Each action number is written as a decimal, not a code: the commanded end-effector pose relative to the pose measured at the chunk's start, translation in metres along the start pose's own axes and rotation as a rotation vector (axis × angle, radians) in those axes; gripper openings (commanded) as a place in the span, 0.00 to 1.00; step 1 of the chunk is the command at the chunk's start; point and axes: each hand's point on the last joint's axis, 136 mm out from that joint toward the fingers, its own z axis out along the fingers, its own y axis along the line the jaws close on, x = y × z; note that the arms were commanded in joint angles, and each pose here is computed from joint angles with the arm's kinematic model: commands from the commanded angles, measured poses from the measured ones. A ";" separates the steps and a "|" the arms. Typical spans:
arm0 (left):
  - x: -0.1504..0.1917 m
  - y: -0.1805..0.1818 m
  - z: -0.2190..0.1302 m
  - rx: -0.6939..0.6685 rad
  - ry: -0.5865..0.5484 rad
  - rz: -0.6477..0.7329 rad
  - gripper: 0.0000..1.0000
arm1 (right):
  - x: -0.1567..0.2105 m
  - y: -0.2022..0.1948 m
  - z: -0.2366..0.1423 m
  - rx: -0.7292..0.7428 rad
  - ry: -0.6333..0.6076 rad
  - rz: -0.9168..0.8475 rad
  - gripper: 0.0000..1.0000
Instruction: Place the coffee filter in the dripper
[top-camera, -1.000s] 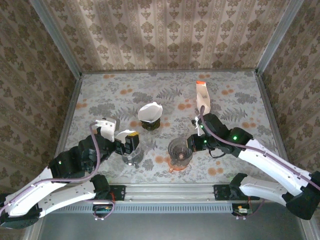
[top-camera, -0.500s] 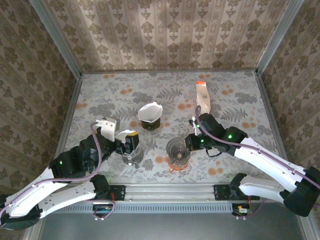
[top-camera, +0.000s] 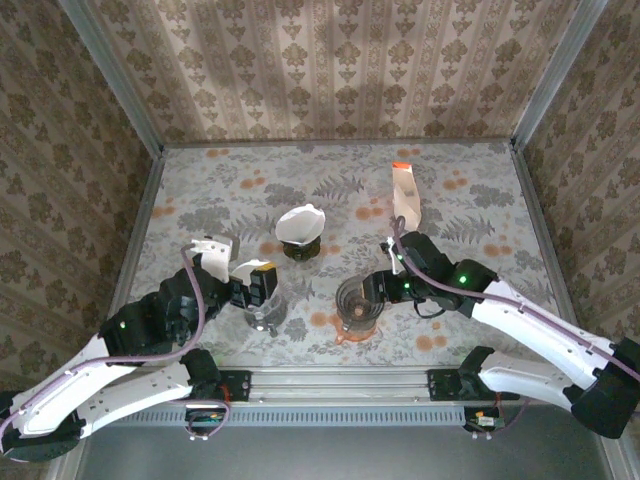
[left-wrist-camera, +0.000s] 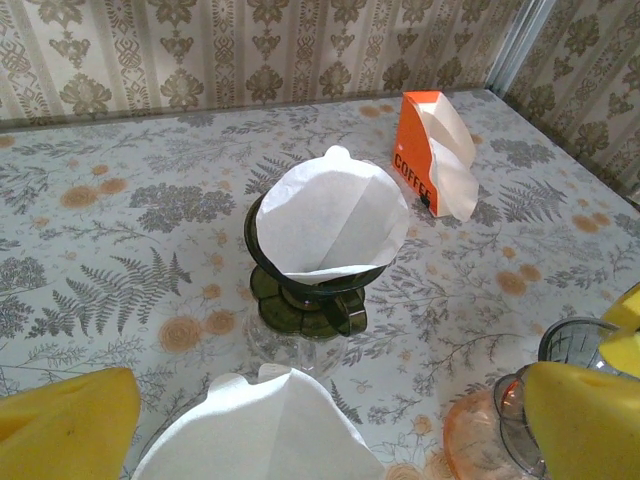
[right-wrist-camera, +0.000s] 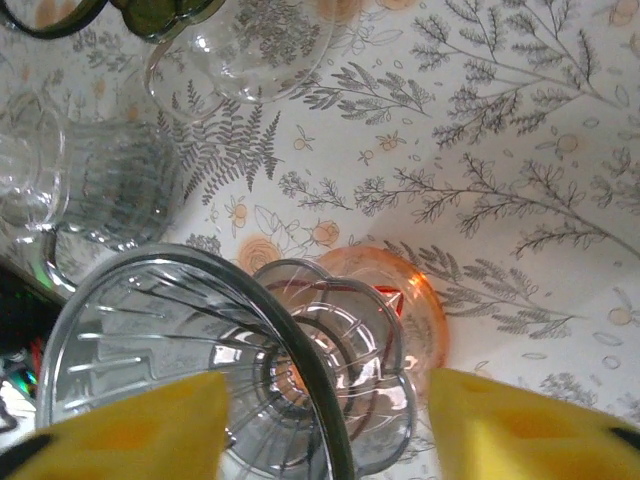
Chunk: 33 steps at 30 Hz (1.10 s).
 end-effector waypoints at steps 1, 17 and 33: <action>0.001 0.001 0.000 0.001 -0.003 0.000 1.00 | -0.004 0.001 -0.009 -0.002 -0.043 -0.008 0.70; -0.019 -0.010 -0.009 0.079 -0.081 -0.009 1.00 | -0.164 -0.086 -0.028 0.390 -0.400 0.053 0.60; -0.001 0.006 -0.007 0.027 -0.071 -0.010 1.00 | -0.222 -0.177 0.036 0.730 -0.120 -0.106 0.43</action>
